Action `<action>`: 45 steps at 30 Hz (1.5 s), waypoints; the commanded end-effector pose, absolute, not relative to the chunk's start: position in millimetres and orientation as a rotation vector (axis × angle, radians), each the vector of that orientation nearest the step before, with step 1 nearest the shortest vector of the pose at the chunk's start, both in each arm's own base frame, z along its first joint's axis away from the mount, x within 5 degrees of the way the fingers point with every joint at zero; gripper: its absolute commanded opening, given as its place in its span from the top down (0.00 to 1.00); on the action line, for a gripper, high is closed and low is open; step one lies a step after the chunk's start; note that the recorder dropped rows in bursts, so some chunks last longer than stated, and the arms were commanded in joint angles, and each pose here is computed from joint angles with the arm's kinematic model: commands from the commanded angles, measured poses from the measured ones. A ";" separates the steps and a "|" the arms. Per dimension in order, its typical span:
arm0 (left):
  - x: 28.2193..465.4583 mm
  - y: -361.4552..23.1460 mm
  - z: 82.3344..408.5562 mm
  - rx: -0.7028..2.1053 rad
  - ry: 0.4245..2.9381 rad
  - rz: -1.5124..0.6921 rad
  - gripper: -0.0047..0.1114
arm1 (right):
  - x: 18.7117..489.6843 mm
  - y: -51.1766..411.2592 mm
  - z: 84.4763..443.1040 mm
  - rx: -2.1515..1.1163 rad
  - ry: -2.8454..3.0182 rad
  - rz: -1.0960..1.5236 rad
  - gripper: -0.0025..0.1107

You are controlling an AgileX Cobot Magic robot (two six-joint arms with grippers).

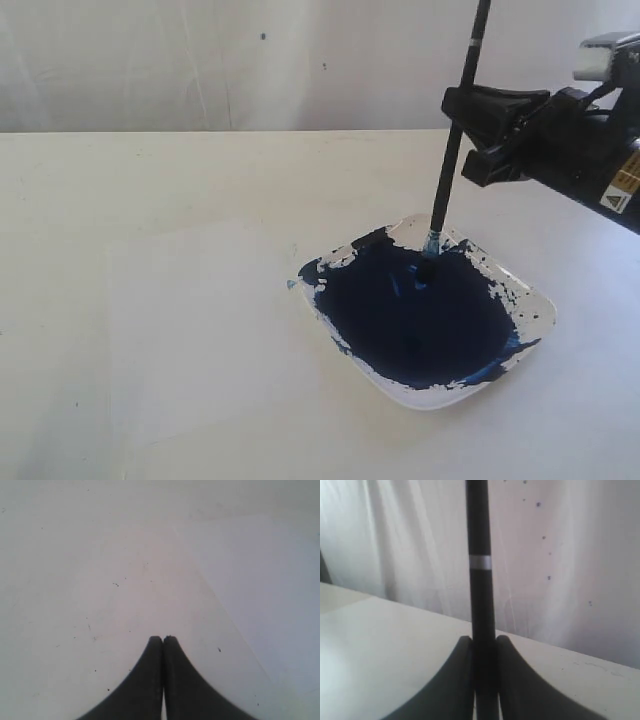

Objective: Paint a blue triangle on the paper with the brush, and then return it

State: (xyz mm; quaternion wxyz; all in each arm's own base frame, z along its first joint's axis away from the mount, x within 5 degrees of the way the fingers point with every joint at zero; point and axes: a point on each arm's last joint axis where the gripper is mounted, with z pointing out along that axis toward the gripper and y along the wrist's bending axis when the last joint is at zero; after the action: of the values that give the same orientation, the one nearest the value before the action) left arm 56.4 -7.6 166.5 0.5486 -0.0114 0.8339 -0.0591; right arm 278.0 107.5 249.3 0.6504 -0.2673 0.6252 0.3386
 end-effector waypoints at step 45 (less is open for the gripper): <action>53.6 9.8 243.3 -0.162 1.078 -0.057 0.96 | 268.8 110.6 257.1 -0.685 1.288 0.839 0.95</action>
State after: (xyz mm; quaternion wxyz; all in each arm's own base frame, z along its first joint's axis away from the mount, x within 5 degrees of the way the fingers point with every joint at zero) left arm 57.0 7.3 236.3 0.8313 -0.0524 0.5533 -0.0081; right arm 269.1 113.0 256.1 0.6609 -0.3048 0.5760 0.3723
